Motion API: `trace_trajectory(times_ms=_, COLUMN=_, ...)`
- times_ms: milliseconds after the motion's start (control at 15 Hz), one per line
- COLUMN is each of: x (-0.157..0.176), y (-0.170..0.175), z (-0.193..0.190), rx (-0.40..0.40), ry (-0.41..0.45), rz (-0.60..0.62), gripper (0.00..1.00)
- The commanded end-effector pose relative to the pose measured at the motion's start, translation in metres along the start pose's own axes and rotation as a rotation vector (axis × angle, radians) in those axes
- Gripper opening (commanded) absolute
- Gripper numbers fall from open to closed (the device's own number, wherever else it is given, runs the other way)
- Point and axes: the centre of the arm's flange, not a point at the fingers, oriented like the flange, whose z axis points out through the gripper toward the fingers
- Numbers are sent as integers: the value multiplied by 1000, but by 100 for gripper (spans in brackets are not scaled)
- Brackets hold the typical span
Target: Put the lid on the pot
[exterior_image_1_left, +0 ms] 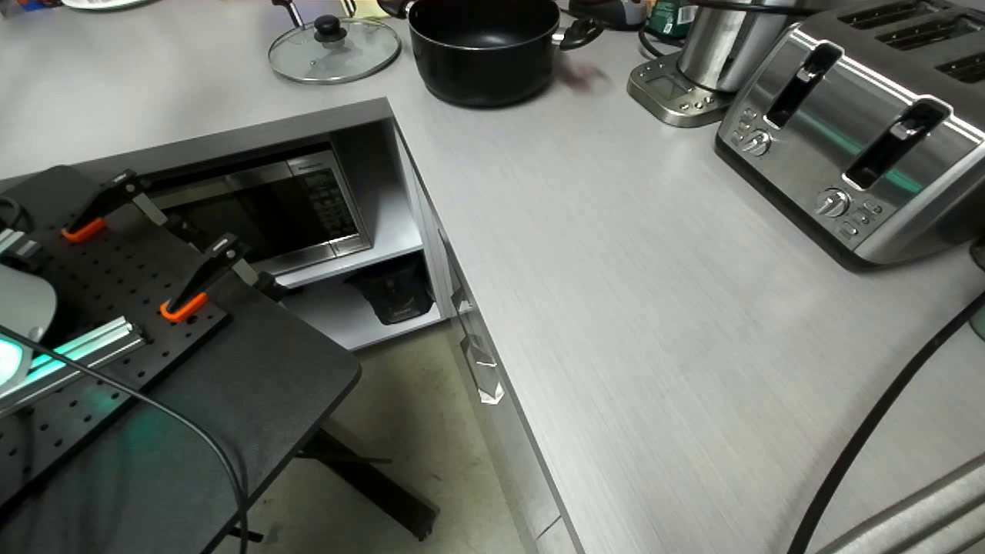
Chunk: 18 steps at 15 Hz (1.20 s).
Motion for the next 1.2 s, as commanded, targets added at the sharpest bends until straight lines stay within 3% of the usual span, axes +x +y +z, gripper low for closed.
trace_trajectory(times_ms=0, x=17, y=12, z=-5, rx=-23, ry=-16, rz=-25, gripper=100)
trace_trajectory(times_ms=400, x=17, y=16, z=-9, rx=-22, ry=32, rz=-21, gripper=100)
trace_trajectory(times_ms=1133, x=26, y=11, z=0, rx=-4, ry=16, rz=-53, gripper=100)
